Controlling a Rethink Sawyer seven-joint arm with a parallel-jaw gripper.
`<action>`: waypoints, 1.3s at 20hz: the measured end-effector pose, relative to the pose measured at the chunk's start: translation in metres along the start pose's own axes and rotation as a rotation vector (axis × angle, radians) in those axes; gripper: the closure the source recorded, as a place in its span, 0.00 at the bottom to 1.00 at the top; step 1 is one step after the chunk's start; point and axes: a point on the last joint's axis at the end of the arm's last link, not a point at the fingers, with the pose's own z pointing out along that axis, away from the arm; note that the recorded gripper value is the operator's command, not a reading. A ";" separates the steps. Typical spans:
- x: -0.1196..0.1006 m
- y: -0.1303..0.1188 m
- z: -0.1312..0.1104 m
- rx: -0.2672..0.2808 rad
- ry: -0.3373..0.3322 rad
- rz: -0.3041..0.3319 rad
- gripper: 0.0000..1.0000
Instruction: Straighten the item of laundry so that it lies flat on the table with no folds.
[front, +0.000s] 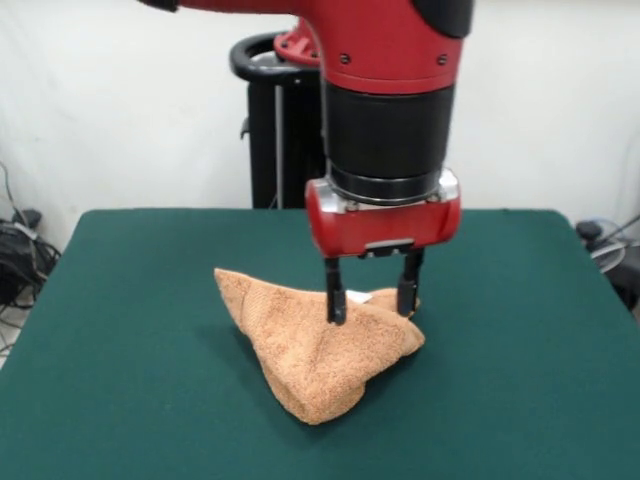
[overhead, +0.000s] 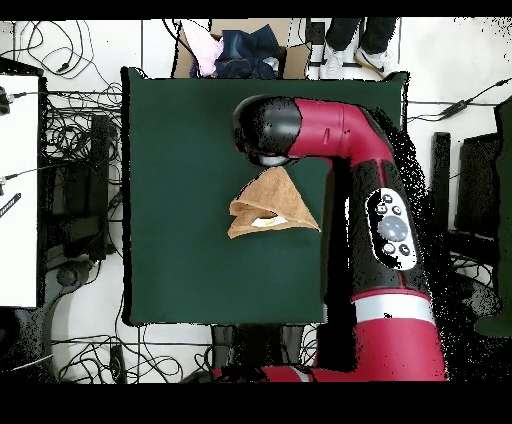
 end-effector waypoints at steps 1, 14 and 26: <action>0.000 0.005 0.001 -0.001 0.002 -0.006 0.00; 0.010 0.045 0.010 -0.025 0.038 -0.056 0.00; -0.004 0.056 0.047 -0.078 0.042 -0.057 0.00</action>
